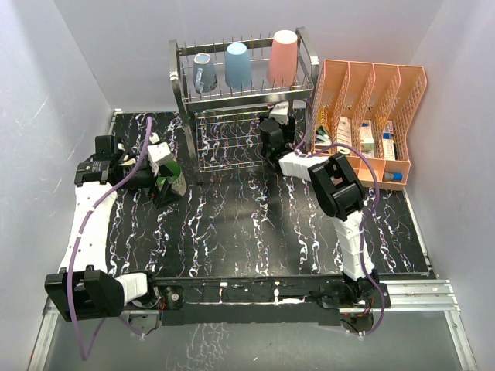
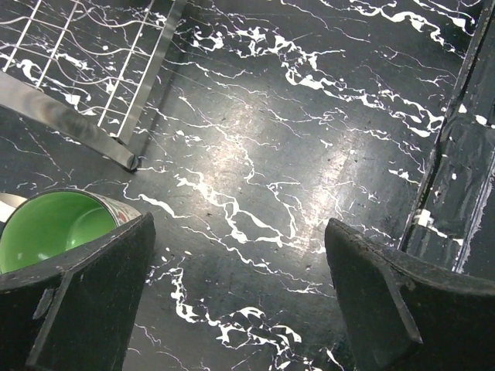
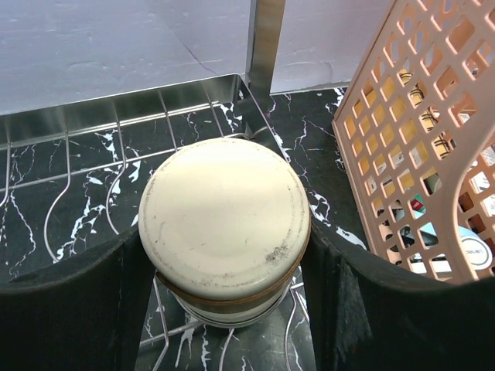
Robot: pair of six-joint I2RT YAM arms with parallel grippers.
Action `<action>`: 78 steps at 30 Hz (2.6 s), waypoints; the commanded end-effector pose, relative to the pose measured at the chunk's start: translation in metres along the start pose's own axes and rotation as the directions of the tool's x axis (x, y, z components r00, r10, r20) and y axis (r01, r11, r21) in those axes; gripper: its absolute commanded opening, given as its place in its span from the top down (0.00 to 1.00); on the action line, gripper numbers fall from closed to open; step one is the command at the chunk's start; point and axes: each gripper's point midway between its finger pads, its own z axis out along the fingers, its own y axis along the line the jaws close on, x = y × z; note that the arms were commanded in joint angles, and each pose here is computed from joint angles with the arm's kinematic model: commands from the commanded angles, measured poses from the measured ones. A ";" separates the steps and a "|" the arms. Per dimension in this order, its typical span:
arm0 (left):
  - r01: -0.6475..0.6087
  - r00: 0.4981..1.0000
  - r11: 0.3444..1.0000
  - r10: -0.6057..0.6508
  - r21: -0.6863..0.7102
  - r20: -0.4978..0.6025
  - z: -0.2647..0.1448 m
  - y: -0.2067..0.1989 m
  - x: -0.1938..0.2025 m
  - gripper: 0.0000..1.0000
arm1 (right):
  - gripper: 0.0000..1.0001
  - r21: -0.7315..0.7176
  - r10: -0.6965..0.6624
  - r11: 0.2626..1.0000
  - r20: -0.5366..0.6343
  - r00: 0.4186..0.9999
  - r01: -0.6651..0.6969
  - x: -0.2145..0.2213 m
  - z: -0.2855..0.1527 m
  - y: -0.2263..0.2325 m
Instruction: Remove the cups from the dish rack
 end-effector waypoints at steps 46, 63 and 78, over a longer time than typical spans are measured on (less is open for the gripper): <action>-0.617 0.766 0.769 0.635 -0.166 0.097 0.043 -0.016 -0.006 0.10 | 0.80 -0.404 0.572 0.560 -0.443 0.690 -0.724 -0.064 -0.324 0.066; -0.696 0.673 0.691 0.723 -0.195 0.157 0.056 -0.034 -0.024 0.30 | 0.83 -0.088 0.449 0.049 -0.888 0.100 -0.995 -0.088 -0.402 0.116; -0.676 0.681 0.704 0.709 -0.216 0.184 0.053 -0.041 -0.032 0.79 | 0.75 0.138 0.357 -0.086 -0.920 -0.160 -0.987 -0.079 -0.417 0.118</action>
